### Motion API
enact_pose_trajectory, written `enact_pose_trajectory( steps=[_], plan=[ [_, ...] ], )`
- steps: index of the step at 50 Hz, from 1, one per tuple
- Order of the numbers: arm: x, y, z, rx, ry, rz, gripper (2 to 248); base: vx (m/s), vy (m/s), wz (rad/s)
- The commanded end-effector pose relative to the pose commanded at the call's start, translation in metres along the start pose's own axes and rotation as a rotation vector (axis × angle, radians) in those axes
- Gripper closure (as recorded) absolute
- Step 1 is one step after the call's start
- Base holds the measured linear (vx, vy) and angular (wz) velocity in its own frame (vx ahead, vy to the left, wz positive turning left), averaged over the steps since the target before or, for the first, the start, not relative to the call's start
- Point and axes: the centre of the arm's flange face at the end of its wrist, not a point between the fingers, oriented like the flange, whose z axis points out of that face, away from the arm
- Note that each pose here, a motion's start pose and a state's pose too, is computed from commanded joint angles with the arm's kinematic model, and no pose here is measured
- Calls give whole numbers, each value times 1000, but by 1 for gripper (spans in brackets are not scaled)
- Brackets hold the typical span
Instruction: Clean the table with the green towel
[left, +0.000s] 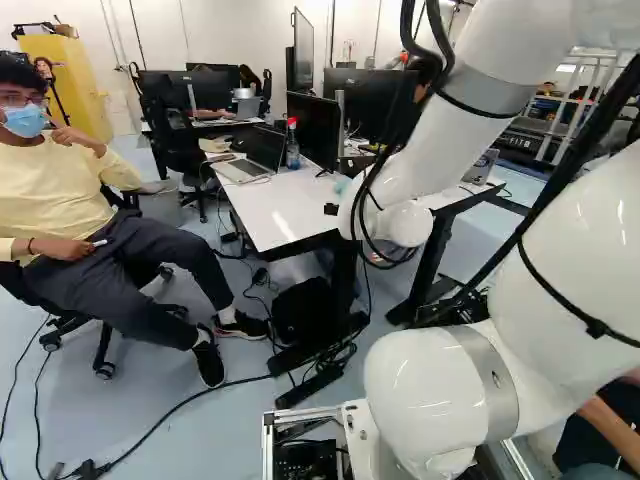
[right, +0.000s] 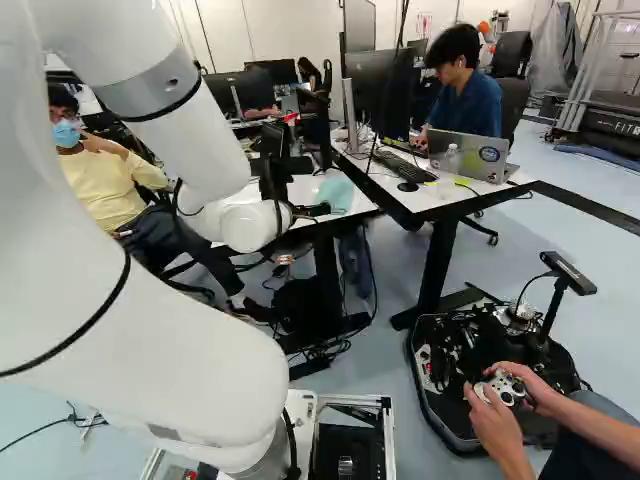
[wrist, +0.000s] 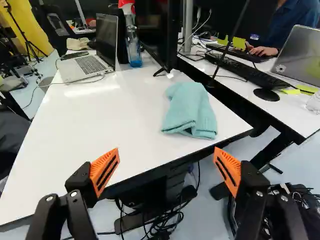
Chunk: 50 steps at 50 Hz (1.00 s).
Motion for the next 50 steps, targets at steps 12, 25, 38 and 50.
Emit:
enact_pose_trajectory(
  steps=[12, 25, 38, 50],
  plan=[
    [-17, -2, -16, 5, 31, 0, 3, 0, 0, 0],
    [-31, -4, -30, 8, 56, -1, 3, 0, 0, 0],
    [-40, -5, -38, 11, 72, -1, 3, 0, 0, 0],
    [-44, -5, -42, 12, 79, -1, 3, 0, 0, 0]
  ],
)
